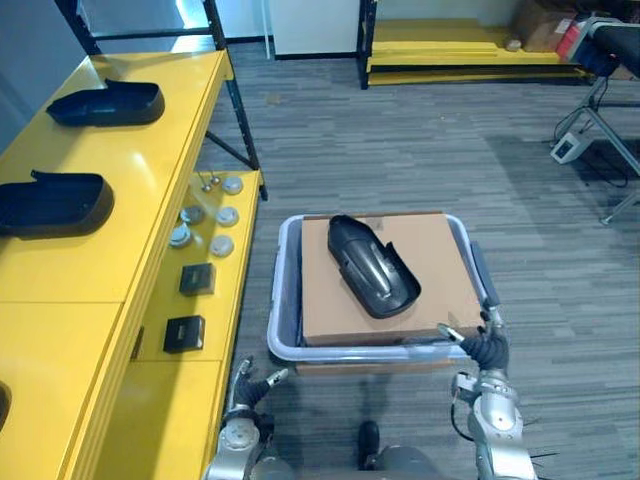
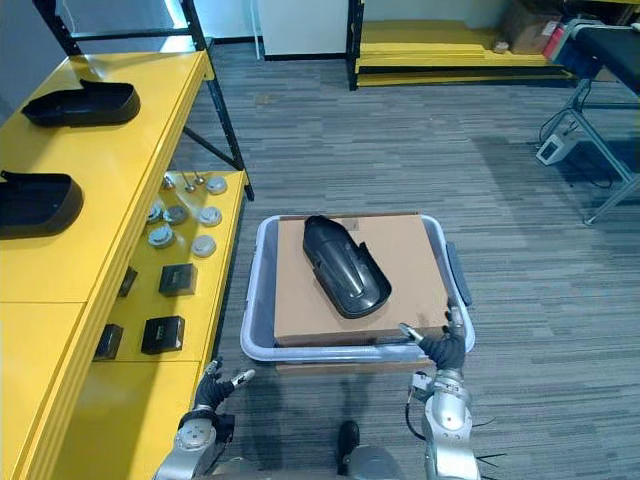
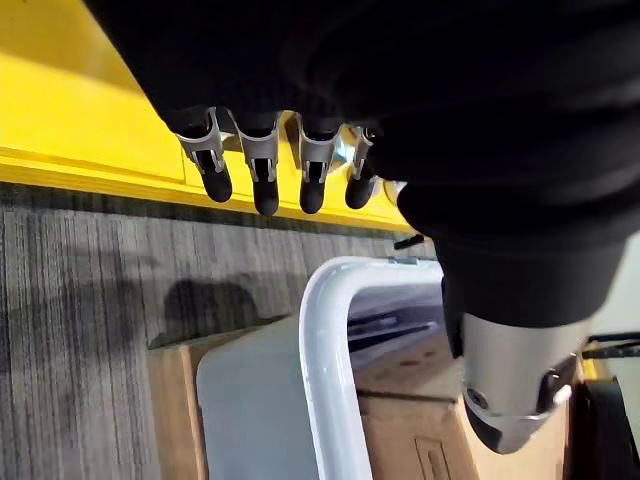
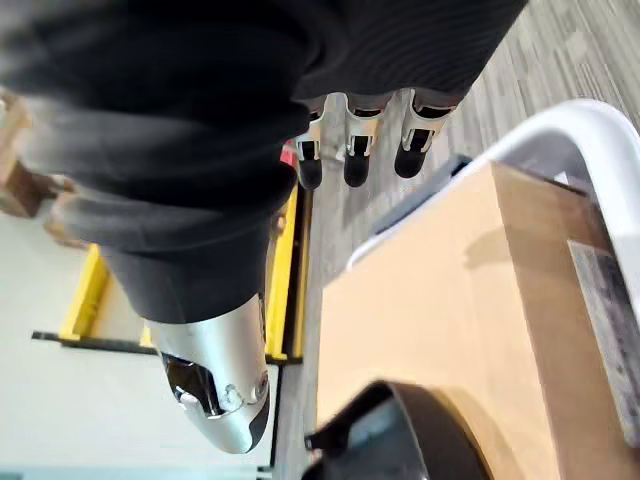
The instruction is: Walk over and take plastic housings, then place them on the shelf
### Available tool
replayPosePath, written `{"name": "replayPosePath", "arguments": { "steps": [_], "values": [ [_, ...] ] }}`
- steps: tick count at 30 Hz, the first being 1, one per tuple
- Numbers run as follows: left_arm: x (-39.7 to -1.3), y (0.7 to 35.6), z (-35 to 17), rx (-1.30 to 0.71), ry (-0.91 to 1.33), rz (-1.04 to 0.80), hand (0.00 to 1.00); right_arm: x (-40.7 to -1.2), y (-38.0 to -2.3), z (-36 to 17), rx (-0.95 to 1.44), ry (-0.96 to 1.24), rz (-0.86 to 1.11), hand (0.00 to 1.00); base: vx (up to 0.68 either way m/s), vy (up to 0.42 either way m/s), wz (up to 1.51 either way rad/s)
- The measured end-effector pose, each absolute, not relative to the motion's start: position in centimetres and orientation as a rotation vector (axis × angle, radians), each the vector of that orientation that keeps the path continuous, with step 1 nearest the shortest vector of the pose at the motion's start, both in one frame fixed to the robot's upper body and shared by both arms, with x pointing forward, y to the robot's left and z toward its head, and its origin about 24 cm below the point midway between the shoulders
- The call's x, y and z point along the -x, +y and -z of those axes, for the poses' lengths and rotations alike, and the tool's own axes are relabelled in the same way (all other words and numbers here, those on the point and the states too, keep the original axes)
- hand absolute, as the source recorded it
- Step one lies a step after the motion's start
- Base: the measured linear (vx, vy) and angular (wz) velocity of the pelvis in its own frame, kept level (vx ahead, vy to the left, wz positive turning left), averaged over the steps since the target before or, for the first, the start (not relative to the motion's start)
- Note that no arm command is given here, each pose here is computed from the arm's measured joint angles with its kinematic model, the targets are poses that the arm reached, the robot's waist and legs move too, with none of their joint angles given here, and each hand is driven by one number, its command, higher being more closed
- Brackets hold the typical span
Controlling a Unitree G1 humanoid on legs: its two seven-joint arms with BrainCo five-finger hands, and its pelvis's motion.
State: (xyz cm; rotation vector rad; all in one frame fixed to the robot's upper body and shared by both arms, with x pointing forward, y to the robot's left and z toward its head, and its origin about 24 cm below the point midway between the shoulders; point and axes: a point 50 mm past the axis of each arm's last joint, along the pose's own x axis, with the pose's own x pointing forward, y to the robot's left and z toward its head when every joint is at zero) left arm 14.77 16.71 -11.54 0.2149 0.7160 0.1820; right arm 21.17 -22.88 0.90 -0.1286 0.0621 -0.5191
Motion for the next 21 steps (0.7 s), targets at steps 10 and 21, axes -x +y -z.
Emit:
{"name": "replayPosePath", "arguments": {
  "steps": [10, 21],
  "values": [
    [-15.3, 17.9, 11.2, -0.265, 0.698, -0.175, 0.0, -21.8, -26.0, -1.9, 0.222, 0.062, 0.632, 0.0, 0.12, 0.144, -0.12],
    [-14.1, 18.0, 11.8, -0.265, 0.738, -0.178, 0.0, -25.3, -27.0, -2.2, 0.464, 0.134, 0.575, 0.0, 0.08, 0.03, 0.13]
  ]
}}
